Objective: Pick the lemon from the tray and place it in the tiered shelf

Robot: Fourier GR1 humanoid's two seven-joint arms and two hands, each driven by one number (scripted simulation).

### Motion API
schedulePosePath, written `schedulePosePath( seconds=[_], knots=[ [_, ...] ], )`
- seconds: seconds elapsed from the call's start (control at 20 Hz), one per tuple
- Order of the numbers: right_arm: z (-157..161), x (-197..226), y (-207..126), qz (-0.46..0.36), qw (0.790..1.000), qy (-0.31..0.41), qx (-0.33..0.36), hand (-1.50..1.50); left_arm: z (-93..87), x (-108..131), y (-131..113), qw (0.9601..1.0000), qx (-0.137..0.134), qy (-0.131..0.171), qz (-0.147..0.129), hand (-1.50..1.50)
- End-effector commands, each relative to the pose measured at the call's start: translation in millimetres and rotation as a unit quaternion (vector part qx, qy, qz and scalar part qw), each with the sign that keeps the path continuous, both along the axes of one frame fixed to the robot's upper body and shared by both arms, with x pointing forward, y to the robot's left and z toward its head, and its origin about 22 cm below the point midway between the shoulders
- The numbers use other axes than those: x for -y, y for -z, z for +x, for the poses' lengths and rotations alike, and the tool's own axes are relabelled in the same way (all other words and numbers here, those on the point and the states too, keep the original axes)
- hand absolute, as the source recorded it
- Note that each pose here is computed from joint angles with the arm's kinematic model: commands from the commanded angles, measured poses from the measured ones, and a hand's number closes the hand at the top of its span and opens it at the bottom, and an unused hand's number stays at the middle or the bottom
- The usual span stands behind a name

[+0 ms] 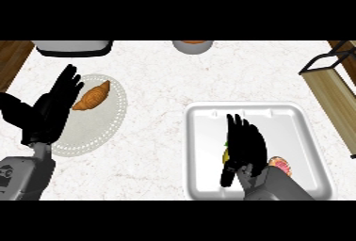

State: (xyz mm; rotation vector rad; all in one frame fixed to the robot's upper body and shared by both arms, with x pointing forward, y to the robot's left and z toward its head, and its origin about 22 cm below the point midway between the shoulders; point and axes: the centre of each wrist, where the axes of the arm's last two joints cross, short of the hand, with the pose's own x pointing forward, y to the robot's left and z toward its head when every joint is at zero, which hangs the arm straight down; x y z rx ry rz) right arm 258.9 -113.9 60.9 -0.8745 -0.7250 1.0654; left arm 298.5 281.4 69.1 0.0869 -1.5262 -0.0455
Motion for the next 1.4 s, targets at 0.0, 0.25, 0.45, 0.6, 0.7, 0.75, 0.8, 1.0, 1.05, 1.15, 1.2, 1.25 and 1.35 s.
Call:
schedulePosePath(
  seconds=[0.0,0.25,0.45,0.6,0.7,0.75,0.8,1.0,1.05,1.15,1.2,1.25,1.35],
  knots=[
    [3.2,-7.9,8.3,-0.040,0.997,0.067,-0.021,-1.50,-2.6,15.1,5.2,0.9999,0.001,0.000,0.012,0.00],
    [10.6,-9.5,27.1,-0.040,0.996,0.074,-0.039,-1.50,6.8,13.6,1.7,1.0000,0.003,-0.001,-0.003,0.00],
    [24.4,7.4,32.2,-0.032,0.995,0.075,-0.058,-1.50,0.4,18.5,-3.3,1.0000,0.004,0.007,-0.005,0.00],
    [5.9,8.9,49.7,-0.023,0.995,0.070,-0.069,1.50,9.9,2.8,6.7,1.0000,0.001,0.000,-0.002,0.00],
    [20.0,-5.1,52.1,-0.033,0.994,0.069,-0.077,1.50,11.1,5.3,8.2,0.9999,-0.007,0.007,-0.003,0.00],
    [-2.4,12.8,75.3,-0.035,0.997,0.046,-0.056,1.50,0.5,8.2,-3.4,1.0000,0.000,0.003,0.003,0.00],
    [10.9,17.9,55.6,-0.068,0.996,0.022,-0.050,1.50,-0.5,14.5,13.0,0.9999,0.008,-0.001,0.006,0.00],
    [-1.9,-1.9,59.8,-0.056,0.998,0.009,-0.014,1.50,-2.4,4.5,2.5,1.0000,0.002,0.000,0.002,0.00],
    [10.3,8.5,58.6,-0.049,0.999,-0.018,-0.009,1.50,-1.7,-6.7,-3.7,1.0000,-0.005,0.008,0.000,0.00],
    [-1.9,-5.4,54.8,-0.004,0.997,-0.075,0.008,1.50,1.0,1.5,10.9,1.0000,-0.004,0.006,0.003,0.00],
    [0.0,-3.5,53.7,0.000,0.995,-0.099,0.014,1.50,6.3,-17.5,4.7,0.9999,0.010,-0.004,0.004,0.00],
    [-17.4,-17.5,50.2,0.020,0.991,-0.132,0.009,1.50,1.4,22.6,4.3,1.0000,-0.005,0.007,-0.004,0.00],
    [-26.0,-25.0,50.6,0.043,0.986,-0.158,0.045,1.50,5.7,-3.0,-7.0,1.0000,0.005,0.002,0.000,0.00]
  ],
)
